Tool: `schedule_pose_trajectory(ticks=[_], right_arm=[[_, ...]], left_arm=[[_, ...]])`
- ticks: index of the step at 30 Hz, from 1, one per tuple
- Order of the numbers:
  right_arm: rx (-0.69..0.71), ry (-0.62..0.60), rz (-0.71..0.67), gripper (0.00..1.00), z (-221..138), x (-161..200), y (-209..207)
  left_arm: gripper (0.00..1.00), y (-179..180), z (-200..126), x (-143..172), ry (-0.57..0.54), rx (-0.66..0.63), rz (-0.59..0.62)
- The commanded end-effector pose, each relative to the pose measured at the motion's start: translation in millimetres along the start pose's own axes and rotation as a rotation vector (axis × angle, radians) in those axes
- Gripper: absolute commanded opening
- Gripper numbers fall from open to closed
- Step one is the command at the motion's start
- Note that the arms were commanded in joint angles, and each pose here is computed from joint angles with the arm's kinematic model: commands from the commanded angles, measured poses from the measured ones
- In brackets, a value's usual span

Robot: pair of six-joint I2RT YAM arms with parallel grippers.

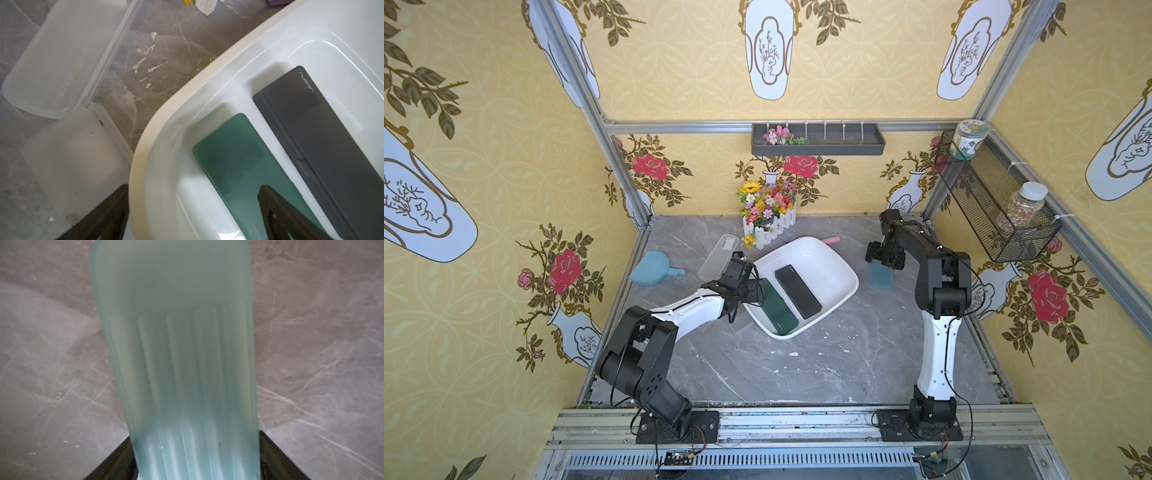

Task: Put the pencil case into the storage box
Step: Pick up the pencil case from the center of the board.

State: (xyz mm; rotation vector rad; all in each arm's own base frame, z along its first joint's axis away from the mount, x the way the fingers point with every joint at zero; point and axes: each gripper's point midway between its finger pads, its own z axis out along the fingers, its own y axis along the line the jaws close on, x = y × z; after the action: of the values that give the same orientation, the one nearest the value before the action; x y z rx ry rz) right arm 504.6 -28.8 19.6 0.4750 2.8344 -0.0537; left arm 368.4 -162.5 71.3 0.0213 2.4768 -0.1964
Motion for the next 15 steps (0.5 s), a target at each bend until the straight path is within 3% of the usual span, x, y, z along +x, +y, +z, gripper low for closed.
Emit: schedule_pose_trajectory(ticks=[1, 15], right_arm=[[-0.002, 0.028, -0.019, 0.81, 0, 9, 0], [-0.02, 0.013, -0.025, 0.81, -14, 19, 5]], left_arm=[[1.0, 1, 1, 2, 0.006, -0.004, 0.0], [1.0, 0, -2, 1, 0.003, 0.004, -0.005]])
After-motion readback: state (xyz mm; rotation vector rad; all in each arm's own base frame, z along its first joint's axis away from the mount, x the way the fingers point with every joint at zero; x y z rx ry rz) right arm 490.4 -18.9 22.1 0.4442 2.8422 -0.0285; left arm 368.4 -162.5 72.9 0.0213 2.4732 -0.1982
